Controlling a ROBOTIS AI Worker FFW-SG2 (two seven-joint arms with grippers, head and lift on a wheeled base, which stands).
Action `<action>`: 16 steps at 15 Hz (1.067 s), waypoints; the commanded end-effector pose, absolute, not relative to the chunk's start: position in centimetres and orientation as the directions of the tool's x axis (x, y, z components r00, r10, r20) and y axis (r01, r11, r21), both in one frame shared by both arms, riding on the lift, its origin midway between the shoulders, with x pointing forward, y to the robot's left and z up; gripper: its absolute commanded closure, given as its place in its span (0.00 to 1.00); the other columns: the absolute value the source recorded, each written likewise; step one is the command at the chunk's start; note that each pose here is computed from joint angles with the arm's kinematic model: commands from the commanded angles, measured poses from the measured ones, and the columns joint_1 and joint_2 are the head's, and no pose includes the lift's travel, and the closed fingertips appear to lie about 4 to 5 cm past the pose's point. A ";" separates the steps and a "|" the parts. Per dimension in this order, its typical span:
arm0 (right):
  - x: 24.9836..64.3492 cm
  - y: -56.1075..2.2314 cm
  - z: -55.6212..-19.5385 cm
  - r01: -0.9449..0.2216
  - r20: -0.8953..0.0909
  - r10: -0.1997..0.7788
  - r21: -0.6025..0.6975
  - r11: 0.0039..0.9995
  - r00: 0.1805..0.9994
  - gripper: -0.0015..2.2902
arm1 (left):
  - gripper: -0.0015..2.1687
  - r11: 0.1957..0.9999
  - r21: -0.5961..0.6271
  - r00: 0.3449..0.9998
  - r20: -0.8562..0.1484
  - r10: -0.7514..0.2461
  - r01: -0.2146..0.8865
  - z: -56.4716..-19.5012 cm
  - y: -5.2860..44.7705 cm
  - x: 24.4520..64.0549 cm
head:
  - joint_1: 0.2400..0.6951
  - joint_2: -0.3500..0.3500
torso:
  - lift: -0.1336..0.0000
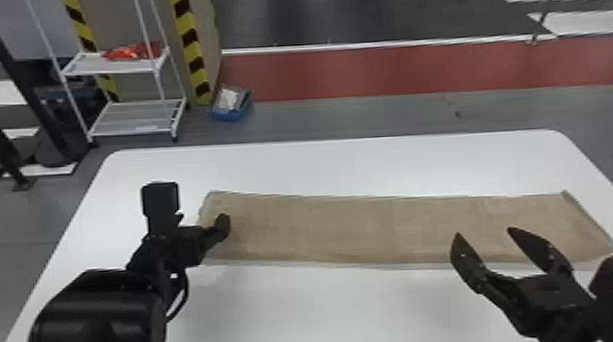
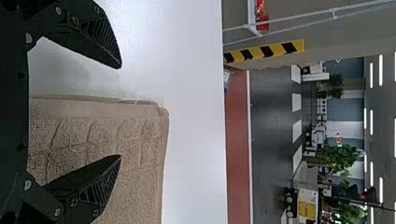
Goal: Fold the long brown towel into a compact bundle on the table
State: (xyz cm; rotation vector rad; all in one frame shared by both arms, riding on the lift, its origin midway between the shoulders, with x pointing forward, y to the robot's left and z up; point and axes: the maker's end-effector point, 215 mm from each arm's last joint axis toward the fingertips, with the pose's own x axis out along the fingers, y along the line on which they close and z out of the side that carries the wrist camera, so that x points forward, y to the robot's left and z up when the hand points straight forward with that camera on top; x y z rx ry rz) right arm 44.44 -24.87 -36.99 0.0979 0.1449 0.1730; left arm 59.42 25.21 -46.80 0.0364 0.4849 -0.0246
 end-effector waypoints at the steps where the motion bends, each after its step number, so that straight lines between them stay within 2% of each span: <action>1: 44.5 -24.9 -37.0 -0.164 -0.134 0.178 0.109 0.980 0.975 0.05 | 0.13 0.999 0.027 0.880 -0.474 -0.016 0.033 -47.0 25.3 59.4 | 1.00 0.51 | 0.18; 3: 44.5 -24.9 -37.0 -0.164 -0.136 0.178 0.109 0.980 0.975 0.05 | 0.16 0.999 0.025 0.865 -0.501 -0.023 0.041 -47.7 25.1 59.1 | 1.00 0.50 | 0.18; 5: 44.5 -24.8 -37.0 -0.165 -0.136 0.179 0.110 0.980 0.974 0.05 | 0.25 0.999 0.027 0.846 -0.533 -0.021 0.042 -48.4 25.3 58.7 | 1.00 0.50 | 0.18; 6: 44.5 -24.8 -37.0 -0.165 -0.134 0.179 0.109 0.980 0.975 0.05 | 0.25 0.999 0.025 0.844 -0.537 -0.024 0.044 -48.6 25.2 58.7 | 1.00 0.50 | 0.18; 8: 44.5 -24.7 -36.9 -0.167 -0.134 0.181 0.111 0.980 0.974 0.05 | 0.44 0.999 0.018 0.831 -0.556 -0.031 0.050 -49.0 25.1 58.4 | 1.00 0.51 | 0.18; 10: 44.5 -24.8 -36.9 -0.165 -0.134 0.179 0.111 0.980 0.975 0.05 | 0.58 0.999 0.016 0.828 -0.560 -0.031 0.049 -49.0 25.0 58.2 | 1.00 0.51 | 0.18; 11: 44.5 -24.7 -36.9 -0.167 -0.133 0.181 0.112 0.980 0.974 0.05 | 0.72 0.999 0.019 0.830 -0.557 -0.019 0.035 -49.0 25.5 58.0 | 1.00 0.50 | 0.18; 12: 44.5 -24.7 -36.9 -0.167 -0.133 0.181 0.114 0.979 0.974 0.05 | 0.79 0.999 0.014 0.838 -0.545 -0.018 0.030 -48.3 25.6 58.0 | 1.00 0.51 | 0.18; 14: 44.5 -24.7 -36.9 -0.167 -0.132 0.182 0.117 0.979 0.975 0.05 | 0.79 0.999 -0.001 0.864 -0.502 -0.033 0.038 -45.8 24.9 57.7 | 1.00 0.51 | 0.18; 16: 44.5 -24.7 -37.0 -0.167 -0.132 0.182 0.120 0.979 0.974 0.05 | 0.79 0.998 -0.011 0.861 -0.506 -0.052 0.054 -44.0 23.8 56.8 | 1.00 0.51 | 0.18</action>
